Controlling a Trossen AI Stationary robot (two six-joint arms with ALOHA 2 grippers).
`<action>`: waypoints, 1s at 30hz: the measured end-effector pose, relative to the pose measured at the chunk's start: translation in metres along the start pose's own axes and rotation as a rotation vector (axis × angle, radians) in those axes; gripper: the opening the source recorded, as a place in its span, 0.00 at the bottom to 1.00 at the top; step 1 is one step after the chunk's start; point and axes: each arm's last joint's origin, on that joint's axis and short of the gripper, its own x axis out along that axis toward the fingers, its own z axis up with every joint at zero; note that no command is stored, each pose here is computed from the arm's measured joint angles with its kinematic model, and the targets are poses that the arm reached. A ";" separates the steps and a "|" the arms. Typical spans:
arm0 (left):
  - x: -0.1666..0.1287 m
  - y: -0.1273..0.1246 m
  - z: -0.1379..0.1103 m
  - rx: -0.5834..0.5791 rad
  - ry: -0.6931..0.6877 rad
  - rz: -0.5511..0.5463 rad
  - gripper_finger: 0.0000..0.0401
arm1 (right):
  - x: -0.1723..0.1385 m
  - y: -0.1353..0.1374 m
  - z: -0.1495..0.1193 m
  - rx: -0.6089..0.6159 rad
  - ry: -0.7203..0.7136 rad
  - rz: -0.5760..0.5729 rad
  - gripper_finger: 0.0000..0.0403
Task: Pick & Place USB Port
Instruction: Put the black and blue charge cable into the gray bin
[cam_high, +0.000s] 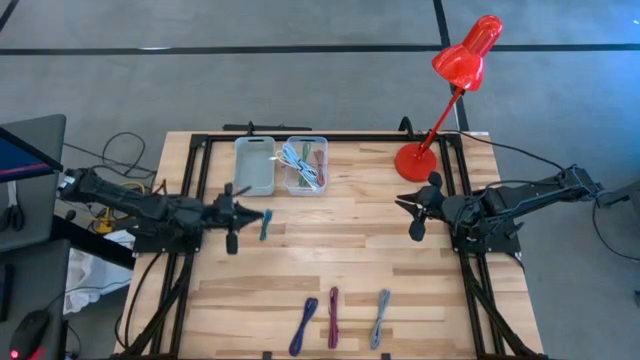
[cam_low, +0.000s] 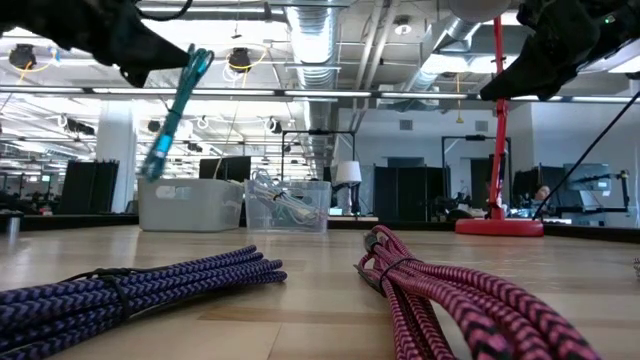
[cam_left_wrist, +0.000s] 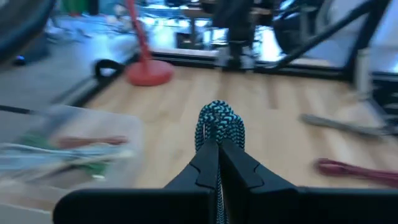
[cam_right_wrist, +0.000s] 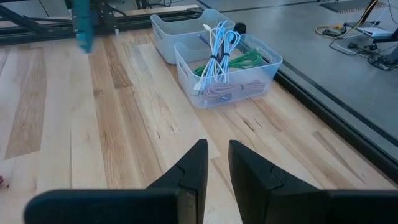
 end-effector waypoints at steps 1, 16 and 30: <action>0.000 0.003 0.003 0.022 0.000 0.032 0.01 | 0.000 0.000 0.000 0.000 0.000 0.000 0.14; 0.001 0.058 0.024 0.098 -0.028 0.522 0.01 | 0.000 0.000 0.000 0.000 0.000 0.000 0.14; 0.004 0.108 0.016 0.022 0.058 0.706 0.01 | 0.000 0.000 0.000 0.000 0.000 -0.001 0.14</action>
